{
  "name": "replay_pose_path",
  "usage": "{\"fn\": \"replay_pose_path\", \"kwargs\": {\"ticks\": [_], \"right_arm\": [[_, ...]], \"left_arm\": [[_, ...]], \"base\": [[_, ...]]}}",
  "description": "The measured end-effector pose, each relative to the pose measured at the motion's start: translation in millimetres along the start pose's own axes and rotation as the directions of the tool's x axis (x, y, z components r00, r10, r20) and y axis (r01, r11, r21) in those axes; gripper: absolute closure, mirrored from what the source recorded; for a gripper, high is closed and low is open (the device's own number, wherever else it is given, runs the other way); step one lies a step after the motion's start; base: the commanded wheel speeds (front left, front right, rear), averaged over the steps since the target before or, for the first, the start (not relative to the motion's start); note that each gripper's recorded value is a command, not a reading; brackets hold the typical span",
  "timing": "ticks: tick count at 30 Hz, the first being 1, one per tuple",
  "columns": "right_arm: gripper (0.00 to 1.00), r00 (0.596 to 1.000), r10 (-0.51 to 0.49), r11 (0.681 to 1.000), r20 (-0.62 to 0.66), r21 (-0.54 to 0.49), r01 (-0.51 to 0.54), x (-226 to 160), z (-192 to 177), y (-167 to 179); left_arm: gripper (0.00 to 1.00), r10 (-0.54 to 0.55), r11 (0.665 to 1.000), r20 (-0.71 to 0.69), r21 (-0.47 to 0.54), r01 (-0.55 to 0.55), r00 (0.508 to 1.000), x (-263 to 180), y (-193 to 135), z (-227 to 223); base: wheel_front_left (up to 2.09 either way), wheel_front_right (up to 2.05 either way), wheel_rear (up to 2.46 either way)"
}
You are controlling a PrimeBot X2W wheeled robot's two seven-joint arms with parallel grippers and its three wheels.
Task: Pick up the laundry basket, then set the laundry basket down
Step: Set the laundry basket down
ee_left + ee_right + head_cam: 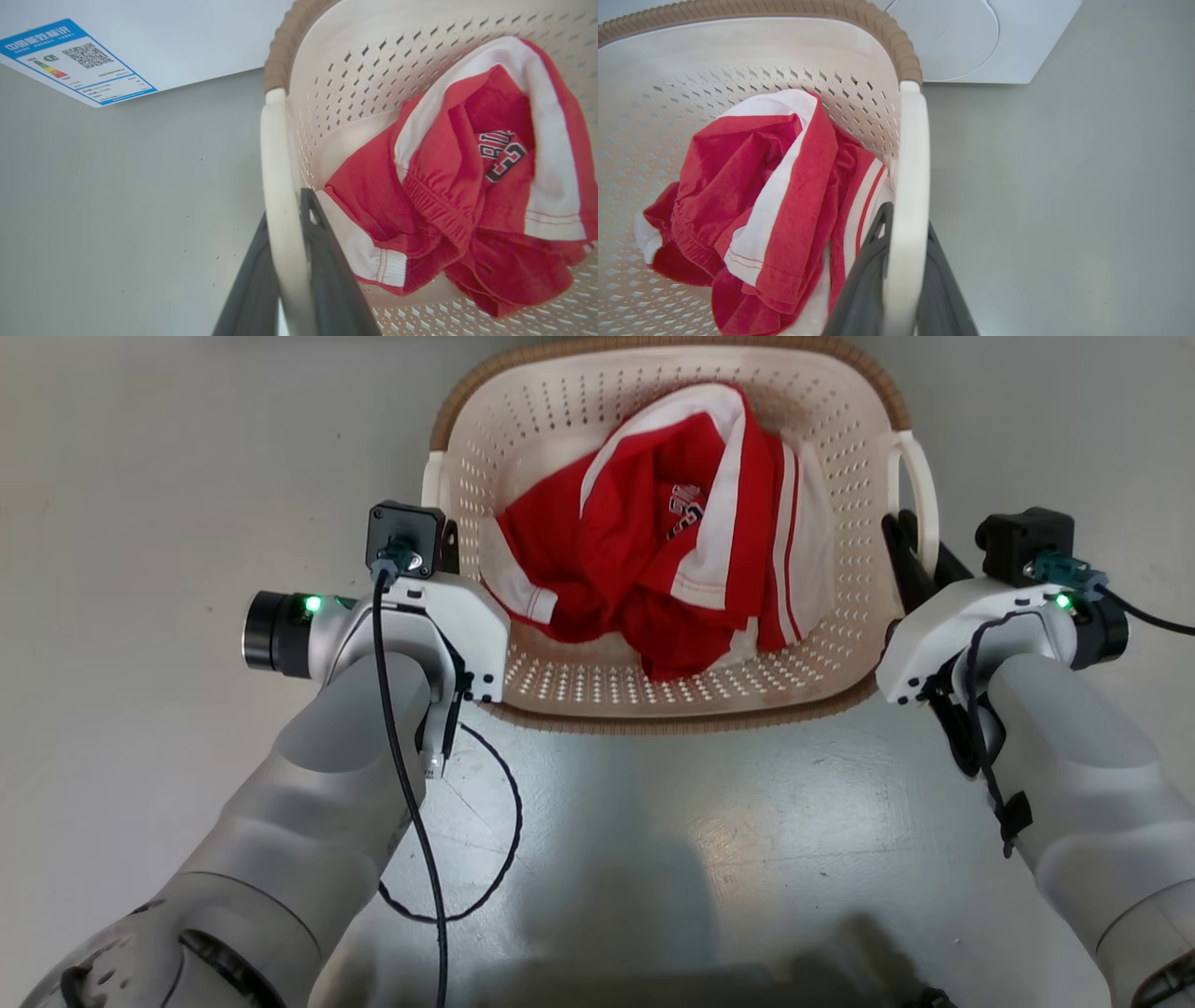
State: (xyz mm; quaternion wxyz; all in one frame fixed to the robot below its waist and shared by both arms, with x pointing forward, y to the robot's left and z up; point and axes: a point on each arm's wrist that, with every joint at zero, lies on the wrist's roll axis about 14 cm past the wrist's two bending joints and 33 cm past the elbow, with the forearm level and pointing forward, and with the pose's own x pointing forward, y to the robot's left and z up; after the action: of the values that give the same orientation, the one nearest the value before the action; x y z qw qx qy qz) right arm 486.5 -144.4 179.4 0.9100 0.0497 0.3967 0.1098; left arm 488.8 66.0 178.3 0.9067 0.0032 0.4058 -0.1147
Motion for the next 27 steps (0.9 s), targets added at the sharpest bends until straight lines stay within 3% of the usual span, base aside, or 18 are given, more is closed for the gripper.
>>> {"fn": "replay_pose_path", "kwargs": {"ticks": [27], "right_arm": [[1.00, 1.000, -0.023, 1.000, 0.003, -0.014, 0.023, 13.5, -17.1, -5.3]], "left_arm": [[1.00, 0.028, 1.000, 0.020, -0.003, -0.028, 0.999, 12.5, 10.4, -9.6]], "base": [[0.00, 0.00, 0.00]]}}
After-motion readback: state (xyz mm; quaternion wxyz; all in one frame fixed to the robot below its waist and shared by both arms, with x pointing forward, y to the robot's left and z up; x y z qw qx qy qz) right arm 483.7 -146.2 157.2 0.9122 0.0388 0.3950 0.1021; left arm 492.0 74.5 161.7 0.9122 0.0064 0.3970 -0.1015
